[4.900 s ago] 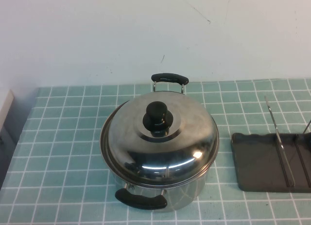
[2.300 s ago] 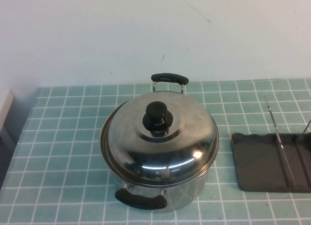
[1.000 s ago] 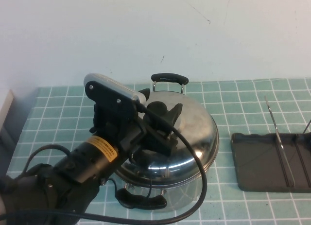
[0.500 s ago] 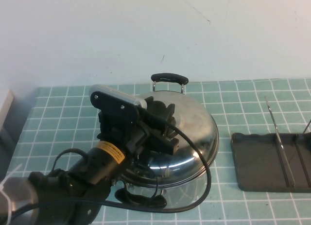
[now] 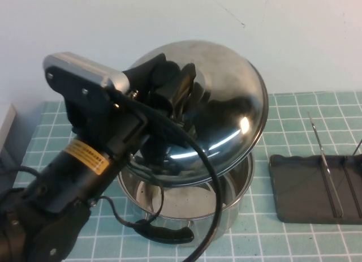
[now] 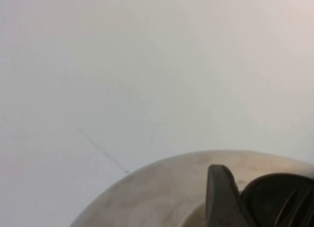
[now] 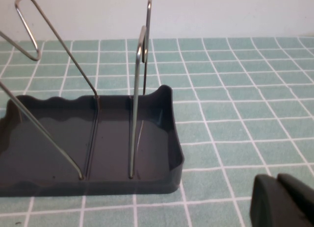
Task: Put pot lid on rack
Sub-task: Hand over the pot lid, then place the pot lid on the pot rack
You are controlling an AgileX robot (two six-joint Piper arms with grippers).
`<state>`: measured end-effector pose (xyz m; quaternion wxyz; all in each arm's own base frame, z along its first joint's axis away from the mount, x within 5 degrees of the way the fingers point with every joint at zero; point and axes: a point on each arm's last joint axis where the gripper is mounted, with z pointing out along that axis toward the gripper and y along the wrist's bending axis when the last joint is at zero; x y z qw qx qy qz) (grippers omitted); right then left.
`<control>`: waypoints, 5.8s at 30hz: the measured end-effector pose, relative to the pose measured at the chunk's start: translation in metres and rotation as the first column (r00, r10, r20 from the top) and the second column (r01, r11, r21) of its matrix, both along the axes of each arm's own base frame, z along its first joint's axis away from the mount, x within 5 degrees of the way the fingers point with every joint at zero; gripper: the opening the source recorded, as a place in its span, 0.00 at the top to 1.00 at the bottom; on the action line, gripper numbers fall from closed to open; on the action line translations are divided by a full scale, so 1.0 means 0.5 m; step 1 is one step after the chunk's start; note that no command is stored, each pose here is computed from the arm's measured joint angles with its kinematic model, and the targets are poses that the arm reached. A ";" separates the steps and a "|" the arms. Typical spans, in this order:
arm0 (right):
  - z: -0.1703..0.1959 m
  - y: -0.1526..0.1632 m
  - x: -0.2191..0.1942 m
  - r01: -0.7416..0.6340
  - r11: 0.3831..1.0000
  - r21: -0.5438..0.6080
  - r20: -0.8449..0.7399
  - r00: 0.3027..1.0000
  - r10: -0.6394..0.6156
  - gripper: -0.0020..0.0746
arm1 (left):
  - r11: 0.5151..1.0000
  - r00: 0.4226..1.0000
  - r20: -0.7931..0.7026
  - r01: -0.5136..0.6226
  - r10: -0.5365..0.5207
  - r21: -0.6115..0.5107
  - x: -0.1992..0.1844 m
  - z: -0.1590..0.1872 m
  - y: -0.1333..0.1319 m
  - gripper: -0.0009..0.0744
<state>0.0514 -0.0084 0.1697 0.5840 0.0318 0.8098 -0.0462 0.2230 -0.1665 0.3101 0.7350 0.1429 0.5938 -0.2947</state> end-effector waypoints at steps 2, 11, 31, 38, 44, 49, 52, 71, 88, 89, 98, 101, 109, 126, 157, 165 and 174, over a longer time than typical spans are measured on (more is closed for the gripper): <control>0.000 0.000 0.000 0.000 1.000 0.000 0.000 1.000 0.000 0.98 | 0.998 0.999 -0.004 0.039 -0.040 -0.049 -0.019 0.025 0.008 0.57; 0.003 0.005 0.001 0.007 0.994 0.110 0.028 1.000 -0.010 0.98 | 0.990 0.987 -0.087 0.137 -0.134 0.029 -0.041 0.021 0.002 0.57; 0.016 0.058 0.002 -0.097 0.675 0.732 0.081 0.995 0.056 0.98 | 0.957 0.943 -0.166 0.290 -0.288 -0.012 -0.059 0.012 -0.016 0.57; 0.104 0.113 -0.017 -0.485 0.474 0.735 0.361 0.872 0.331 0.98 | 0.945 0.940 -0.101 0.321 -0.326 -0.058 -0.065 0.026 -0.018 0.57; 0.165 0.133 0.002 -0.564 0.411 0.716 0.374 0.807 0.456 0.92 | 0.894 0.913 0.020 0.403 -0.407 -0.197 -0.080 0.057 -0.017 0.57; 0.224 0.150 0.023 -0.615 0.341 0.710 0.365 0.737 0.569 0.60 | 0.835 0.881 -0.029 0.436 -0.471 -0.336 -0.082 0.062 -0.015 0.57; 0.258 0.156 0.043 -0.630 0.309 0.713 0.360 0.706 0.609 0.40 | 0.825 0.875 -0.039 0.438 -0.482 -0.357 -0.082 0.063 -0.015 0.57; 0.346 0.171 0.172 -0.627 0.185 0.757 0.318 0.600 0.734 0.33 | 0.827 0.866 -0.032 0.464 -0.498 -0.317 -0.087 0.060 -0.019 0.57; 0.330 0.215 0.248 -0.620 0.172 0.766 0.253 0.536 0.806 0.61 | 0.810 0.835 -0.106 0.481 -0.540 -0.334 -0.041 -0.019 -0.063 0.57; 0.331 0.216 0.248 -0.623 0.169 0.764 0.256 0.533 0.807 0.67 | 0.811 0.835 -0.109 0.479 -0.539 -0.335 -0.040 -0.021 -0.063 0.57; 0.338 0.220 0.243 -0.664 0.150 0.733 0.279 0.494 0.824 0.87 | 0.824 0.847 -0.099 0.473 -0.523 -0.312 -0.037 -0.021 -0.064 0.55; 0.335 0.218 0.248 -0.675 0.191 0.712 0.267 0.512 0.816 0.87 | 0.839 0.858 -0.106 0.455 -0.503 -0.300 -0.034 -0.024 -0.063 0.43; 0.330 0.209 0.265 -0.678 0.299 0.671 0.244 0.583 0.775 0.87 | 0.880 0.900 -0.101 0.384 -0.425 -0.280 -0.009 -0.025 -0.038 0.29; 0.371 0.204 0.274 -0.774 0.451 0.444 0.087 0.538 0.839 0.87 | 0.958 0.940 -0.191 0.287 -0.282 0.003 0.042 -0.046 0.067 0.95; 0.335 0.162 0.362 -0.609 0.730 0.311 -0.106 0.741 0.663 0.87 | 0.915 0.953 -0.198 -0.140 0.227 0.378 -0.070 0.025 0.188 0.99; 0.365 0.172 0.346 -0.686 0.675 0.270 0.004 0.702 0.712 0.88 | 0.915 0.953 -0.198 -0.140 0.227 0.378 -0.070 0.025 0.188 0.99; 0.371 0.176 0.353 -0.702 0.655 0.280 0.015 0.686 0.728 0.88 | 0.911 0.955 -0.193 -0.137 0.226 0.389 -0.070 0.024 0.188 0.99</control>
